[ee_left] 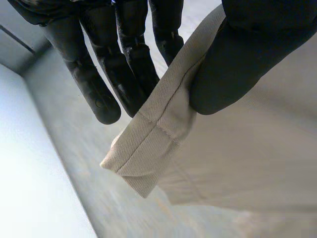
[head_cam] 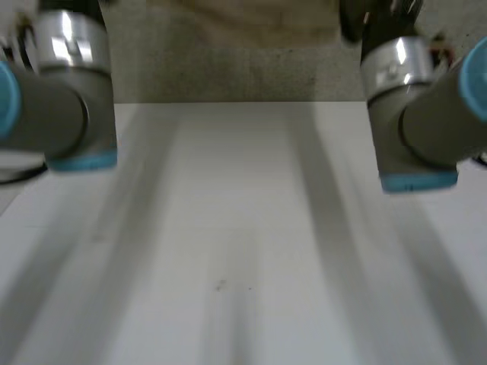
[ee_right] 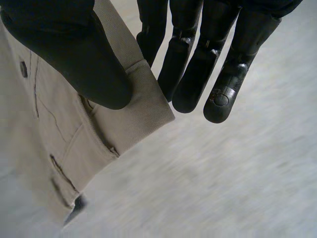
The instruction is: Fold the shorts.
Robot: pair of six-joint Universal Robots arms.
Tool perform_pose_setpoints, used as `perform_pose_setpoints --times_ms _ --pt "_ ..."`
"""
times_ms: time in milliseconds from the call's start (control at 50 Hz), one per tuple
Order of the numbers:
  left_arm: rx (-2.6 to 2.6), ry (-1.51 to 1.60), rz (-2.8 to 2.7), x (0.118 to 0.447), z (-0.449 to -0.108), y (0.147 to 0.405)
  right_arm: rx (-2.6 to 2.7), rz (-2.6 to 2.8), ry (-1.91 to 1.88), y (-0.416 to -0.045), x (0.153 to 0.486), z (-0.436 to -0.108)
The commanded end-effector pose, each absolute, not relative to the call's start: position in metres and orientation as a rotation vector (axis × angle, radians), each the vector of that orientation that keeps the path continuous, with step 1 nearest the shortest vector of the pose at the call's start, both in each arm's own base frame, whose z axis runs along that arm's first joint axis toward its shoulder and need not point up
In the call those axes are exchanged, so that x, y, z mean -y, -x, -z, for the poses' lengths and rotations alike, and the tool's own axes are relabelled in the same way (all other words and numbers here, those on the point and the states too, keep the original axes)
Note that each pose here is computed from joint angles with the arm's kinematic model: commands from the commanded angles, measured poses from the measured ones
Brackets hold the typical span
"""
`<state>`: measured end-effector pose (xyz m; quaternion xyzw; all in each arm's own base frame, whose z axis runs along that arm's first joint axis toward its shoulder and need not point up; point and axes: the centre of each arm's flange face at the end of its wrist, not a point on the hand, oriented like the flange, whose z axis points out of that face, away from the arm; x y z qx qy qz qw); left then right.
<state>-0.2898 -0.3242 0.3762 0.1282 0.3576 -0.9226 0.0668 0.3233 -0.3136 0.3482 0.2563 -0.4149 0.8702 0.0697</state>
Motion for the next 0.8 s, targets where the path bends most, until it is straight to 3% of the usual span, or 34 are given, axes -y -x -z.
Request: perform_pose_setpoints --times_ms 20,40,120,220,360,440,600,800 --pt "-1.447 -0.584 2.566 0.326 -0.264 0.288 1.563 -2.448 -0.973 -0.328 0.320 -0.260" --pt "-1.538 -0.633 2.492 0.329 -0.233 0.289 1.614 -2.395 -1.021 -0.330 0.321 -0.239" --pt "-1.714 -0.765 2.335 0.323 -0.170 0.294 1.777 -2.222 -1.127 -0.331 0.323 -0.182" --pt "-1.859 -0.930 2.077 0.307 -0.117 0.286 1.947 -1.983 -1.259 -0.324 0.313 -0.141" --pt "-1.909 -1.072 1.854 0.292 -0.105 0.272 2.076 -1.817 -1.314 -0.305 0.289 -0.161" --pt "-1.953 -1.070 1.798 0.285 -0.119 0.258 2.102 -1.782 -1.337 -0.300 0.275 -0.167" --pt "-1.958 -1.117 1.815 0.255 -0.137 0.261 2.157 -1.747 -1.337 -0.286 0.250 -0.168" --pt "-1.985 -1.041 1.770 0.271 -0.131 0.239 2.224 -1.772 -1.272 -0.279 0.244 -0.164"
